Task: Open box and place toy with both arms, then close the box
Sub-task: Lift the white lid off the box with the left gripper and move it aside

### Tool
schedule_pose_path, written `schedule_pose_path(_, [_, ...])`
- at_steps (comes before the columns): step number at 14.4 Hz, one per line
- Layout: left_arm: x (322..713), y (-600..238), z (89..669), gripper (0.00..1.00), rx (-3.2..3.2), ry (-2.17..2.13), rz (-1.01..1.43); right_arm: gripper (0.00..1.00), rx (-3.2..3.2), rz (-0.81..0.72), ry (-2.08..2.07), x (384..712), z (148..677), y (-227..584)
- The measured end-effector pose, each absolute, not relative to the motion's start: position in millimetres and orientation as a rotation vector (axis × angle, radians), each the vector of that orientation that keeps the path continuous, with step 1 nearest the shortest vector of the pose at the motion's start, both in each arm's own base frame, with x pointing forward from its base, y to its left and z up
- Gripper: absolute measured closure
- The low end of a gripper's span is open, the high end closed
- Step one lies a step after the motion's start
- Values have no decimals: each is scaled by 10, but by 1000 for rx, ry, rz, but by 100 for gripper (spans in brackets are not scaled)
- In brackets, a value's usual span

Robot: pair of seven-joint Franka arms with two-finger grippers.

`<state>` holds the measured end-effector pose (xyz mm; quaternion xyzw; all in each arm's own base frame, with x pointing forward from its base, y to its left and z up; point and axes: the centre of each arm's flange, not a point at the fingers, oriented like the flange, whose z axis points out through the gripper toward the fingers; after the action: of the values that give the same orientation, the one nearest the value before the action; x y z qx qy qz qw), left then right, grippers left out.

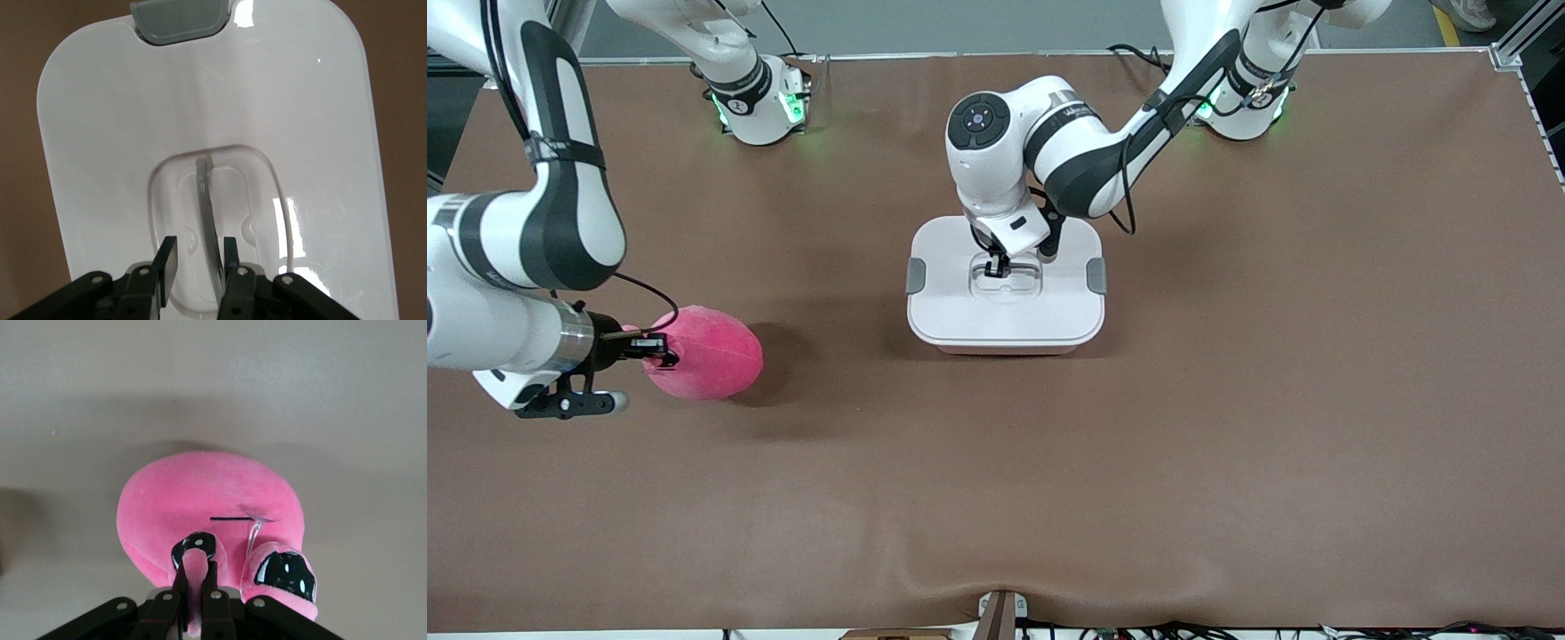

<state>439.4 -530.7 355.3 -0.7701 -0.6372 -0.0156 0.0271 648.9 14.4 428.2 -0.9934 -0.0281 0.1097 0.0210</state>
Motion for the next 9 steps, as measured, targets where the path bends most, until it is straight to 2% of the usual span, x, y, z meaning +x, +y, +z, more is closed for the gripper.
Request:
schedule_pose_path(1, [4396, -5307, 3548, 70, -2378, -1968, -48, 90, -3075, 363, -97, 6478, 4386, 153])
schedule_pose_path(3, [4424, -5301, 3564, 93, -2382, -1976, -54, 90, -3070, 385, -118, 6462, 4532, 172])
schedule_pose_path(9, [4541, -5266, 3667, 93, -2382, -2013, -61, 90, -3074, 349, -294, 6476, 4695, 402])
